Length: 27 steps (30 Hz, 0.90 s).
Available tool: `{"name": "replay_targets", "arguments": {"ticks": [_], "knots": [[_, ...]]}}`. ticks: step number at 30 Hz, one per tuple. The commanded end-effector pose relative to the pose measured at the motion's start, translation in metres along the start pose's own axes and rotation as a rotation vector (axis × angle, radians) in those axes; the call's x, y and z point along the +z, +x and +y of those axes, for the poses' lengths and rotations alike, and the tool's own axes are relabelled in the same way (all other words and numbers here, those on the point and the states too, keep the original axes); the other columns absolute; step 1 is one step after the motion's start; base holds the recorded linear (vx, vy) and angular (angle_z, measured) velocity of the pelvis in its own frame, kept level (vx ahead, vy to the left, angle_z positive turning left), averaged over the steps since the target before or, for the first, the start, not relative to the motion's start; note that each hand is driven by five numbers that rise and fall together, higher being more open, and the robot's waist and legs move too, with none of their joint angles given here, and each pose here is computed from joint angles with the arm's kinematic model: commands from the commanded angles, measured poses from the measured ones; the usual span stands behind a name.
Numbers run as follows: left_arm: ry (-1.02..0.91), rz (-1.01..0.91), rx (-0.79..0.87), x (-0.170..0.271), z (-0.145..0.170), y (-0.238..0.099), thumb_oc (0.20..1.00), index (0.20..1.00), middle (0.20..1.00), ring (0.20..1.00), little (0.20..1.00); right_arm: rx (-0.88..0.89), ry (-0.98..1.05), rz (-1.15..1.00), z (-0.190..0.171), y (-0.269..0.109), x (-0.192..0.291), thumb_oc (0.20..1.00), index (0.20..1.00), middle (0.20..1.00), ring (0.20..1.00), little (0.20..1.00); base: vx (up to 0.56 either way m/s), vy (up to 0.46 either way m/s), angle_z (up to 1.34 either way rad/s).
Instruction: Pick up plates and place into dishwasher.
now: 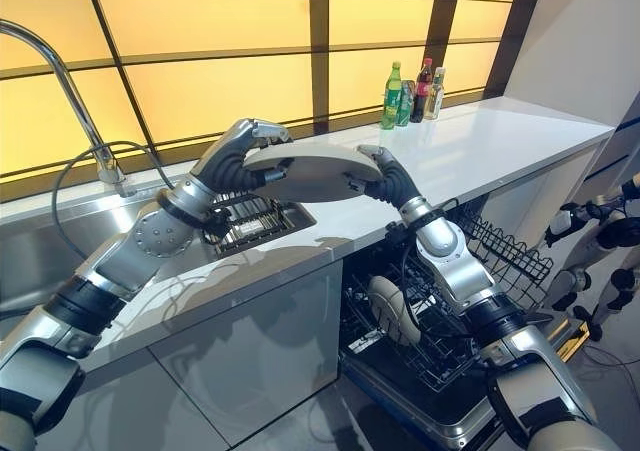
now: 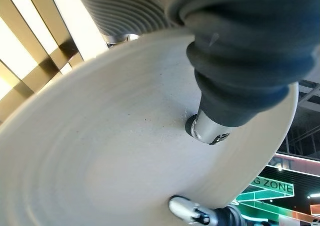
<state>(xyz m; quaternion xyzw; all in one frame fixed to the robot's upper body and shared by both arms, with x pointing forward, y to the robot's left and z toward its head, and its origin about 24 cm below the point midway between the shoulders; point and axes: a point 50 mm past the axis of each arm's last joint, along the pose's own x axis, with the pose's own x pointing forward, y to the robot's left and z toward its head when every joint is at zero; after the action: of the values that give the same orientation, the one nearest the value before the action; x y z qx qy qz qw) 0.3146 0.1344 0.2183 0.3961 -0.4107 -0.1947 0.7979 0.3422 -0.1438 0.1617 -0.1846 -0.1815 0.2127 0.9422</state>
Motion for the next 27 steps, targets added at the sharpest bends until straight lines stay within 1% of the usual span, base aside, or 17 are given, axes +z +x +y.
{"name": "replay_targets", "arguments": {"ticks": [1,5,8,9,10,14,18,22,27], "knots": [[-0.131,-0.226,0.047,0.039,-0.001,0.025,0.2,0.2,0.2,0.2,0.2,0.019,-0.087,-0.065,-0.022,0.037,0.039,0.2,0.2,0.2,0.2,0.2,0.0,0.0,0.0],[-0.136,-0.221,0.041,0.039,-0.002,0.027,0.2,0.2,0.2,0.2,0.2,-0.009,-0.08,-0.083,-0.026,0.037,0.041,0.2,0.2,0.2,0.2,0.2,0.0,0.0,0.0],[-0.134,-0.181,0.031,0.034,-0.004,0.025,0.2,0.2,0.2,0.2,0.2,-0.041,-0.097,-0.083,-0.029,0.035,0.04,0.2,0.2,0.2,0.2,0.2,0.0,0.0,0.0],[-0.136,-0.163,0.025,0.032,-0.005,0.024,0.9,0.9,0.9,0.9,0.9,-0.05,-0.104,-0.079,-0.03,0.033,0.039,0.2,0.2,0.2,0.2,0.2,0.0,0.0,0.0],[-0.141,-0.134,0.019,0.027,-0.006,0.022,1.0,1.0,1.0,1.0,1.0,-0.061,-0.116,-0.074,-0.032,0.031,0.038,0.2,0.2,0.2,0.2,0.2,0.0,0.0,0.0],[-0.146,-0.071,0.001,0.016,-0.006,0.005,1.0,1.0,1.0,1.0,1.0,-0.122,-0.183,-0.028,-0.049,0.014,0.027,0.2,0.2,0.2,0.2,0.2,0.02,-0.024,0.0],[-0.207,0.056,-0.015,0.0,-0.006,-0.024,1.0,1.0,1.0,1.0,1.0,-0.261,-0.329,0.122,-0.084,-0.023,0.003,0.2,0.2,0.2,0.2,0.2,0.02,-0.043,-0.04],[-0.235,0.136,-0.013,-0.007,-0.009,-0.048,1.0,1.0,1.0,1.0,1.0,-0.382,-0.476,0.23,-0.113,-0.06,-0.011,0.2,0.2,0.2,0.2,0.2,-0.01,-0.05,-0.03],[-0.238,0.251,0.003,-0.02,-0.008,-0.073,1.0,1.0,1.0,1.0,1.0,-0.541,-0.568,0.339,-0.147,-0.095,-0.017,0.2,0.2,0.2,0.2,0.2,-0.03,-0.045,-0.02]]}}
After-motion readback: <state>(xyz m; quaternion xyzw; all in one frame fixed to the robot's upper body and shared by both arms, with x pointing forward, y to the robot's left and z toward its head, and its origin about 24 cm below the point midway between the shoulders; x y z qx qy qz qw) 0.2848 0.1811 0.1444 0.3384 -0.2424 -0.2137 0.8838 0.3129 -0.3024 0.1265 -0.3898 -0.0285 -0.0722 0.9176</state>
